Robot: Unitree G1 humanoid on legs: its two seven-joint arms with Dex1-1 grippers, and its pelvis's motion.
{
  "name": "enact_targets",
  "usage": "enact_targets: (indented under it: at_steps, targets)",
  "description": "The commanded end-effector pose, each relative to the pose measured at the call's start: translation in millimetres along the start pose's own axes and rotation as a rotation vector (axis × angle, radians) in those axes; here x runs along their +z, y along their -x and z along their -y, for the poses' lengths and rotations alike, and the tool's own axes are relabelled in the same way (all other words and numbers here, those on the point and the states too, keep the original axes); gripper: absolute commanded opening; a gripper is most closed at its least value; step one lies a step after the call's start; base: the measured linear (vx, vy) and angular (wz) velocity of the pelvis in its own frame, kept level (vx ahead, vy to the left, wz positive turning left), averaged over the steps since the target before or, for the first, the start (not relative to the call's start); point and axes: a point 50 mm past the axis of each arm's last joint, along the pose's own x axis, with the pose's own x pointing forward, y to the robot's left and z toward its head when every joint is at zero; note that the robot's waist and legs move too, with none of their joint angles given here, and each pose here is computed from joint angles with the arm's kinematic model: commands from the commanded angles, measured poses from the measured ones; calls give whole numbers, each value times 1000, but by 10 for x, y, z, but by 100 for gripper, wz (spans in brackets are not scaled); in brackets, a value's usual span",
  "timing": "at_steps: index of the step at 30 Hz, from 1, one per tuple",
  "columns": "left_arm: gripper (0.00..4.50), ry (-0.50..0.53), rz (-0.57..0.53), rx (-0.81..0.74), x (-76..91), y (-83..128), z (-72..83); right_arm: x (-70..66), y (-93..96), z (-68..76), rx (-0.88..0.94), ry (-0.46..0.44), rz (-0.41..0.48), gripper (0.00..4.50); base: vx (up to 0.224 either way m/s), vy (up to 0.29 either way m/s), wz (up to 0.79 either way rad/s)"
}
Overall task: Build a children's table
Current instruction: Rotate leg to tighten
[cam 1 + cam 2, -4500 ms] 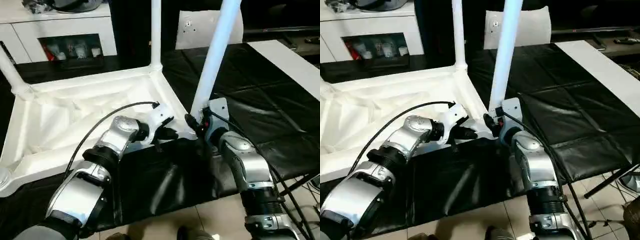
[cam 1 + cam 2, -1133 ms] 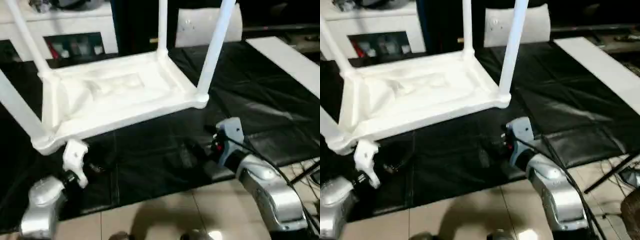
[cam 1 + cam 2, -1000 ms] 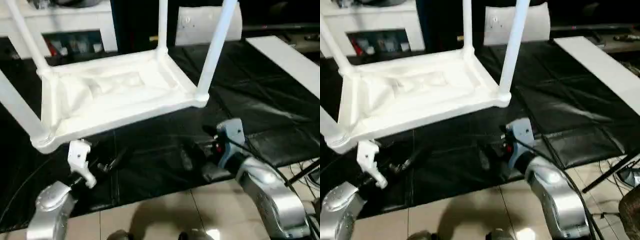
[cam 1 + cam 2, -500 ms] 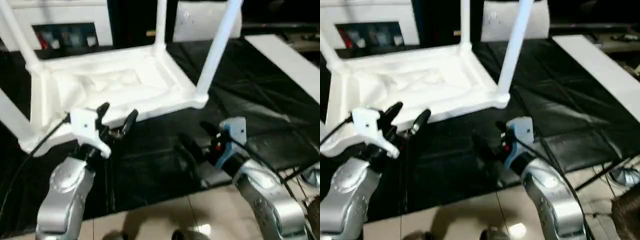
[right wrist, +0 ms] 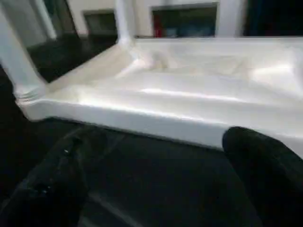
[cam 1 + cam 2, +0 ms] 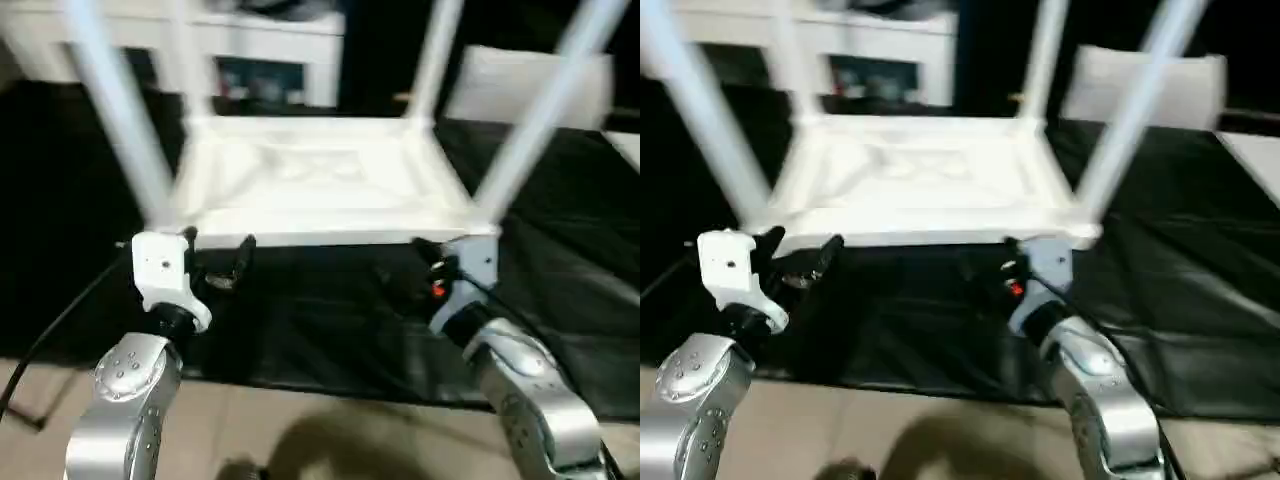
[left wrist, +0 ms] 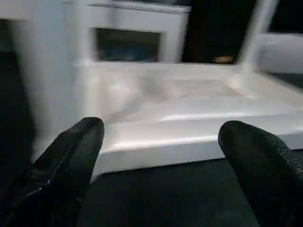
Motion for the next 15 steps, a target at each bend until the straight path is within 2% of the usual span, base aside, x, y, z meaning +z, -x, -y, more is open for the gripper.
enact_targets:
  at_steps: [1,4,6,8,12,13,15]
  targets:
    - [443,-7,-9,18,15,-33,-17,11,24,34,-17,32,3,450,-40,86,1]
    - [443,-22,-22,97,8,-73,-129,20,34,3,13,33,25,450,-57,57,-9]
    - [443,-34,-12,116,25,-113,-187,42,45,-8,21,68,46,450,-89,10,-11]
    - [443,-44,-11,111,31,-145,-205,15,54,-51,72,15,21,450,-36,-4,-5]
    - [443,-87,-28,146,31,-248,-305,22,51,-92,128,33,6,450,0,0,0]
    - [443,-102,-43,206,35,-327,-411,18,55,-127,167,42,-6,450,0,0,0]
    - [443,-102,-47,221,39,-359,-445,18,57,-137,177,48,-8,450,0,0,0]
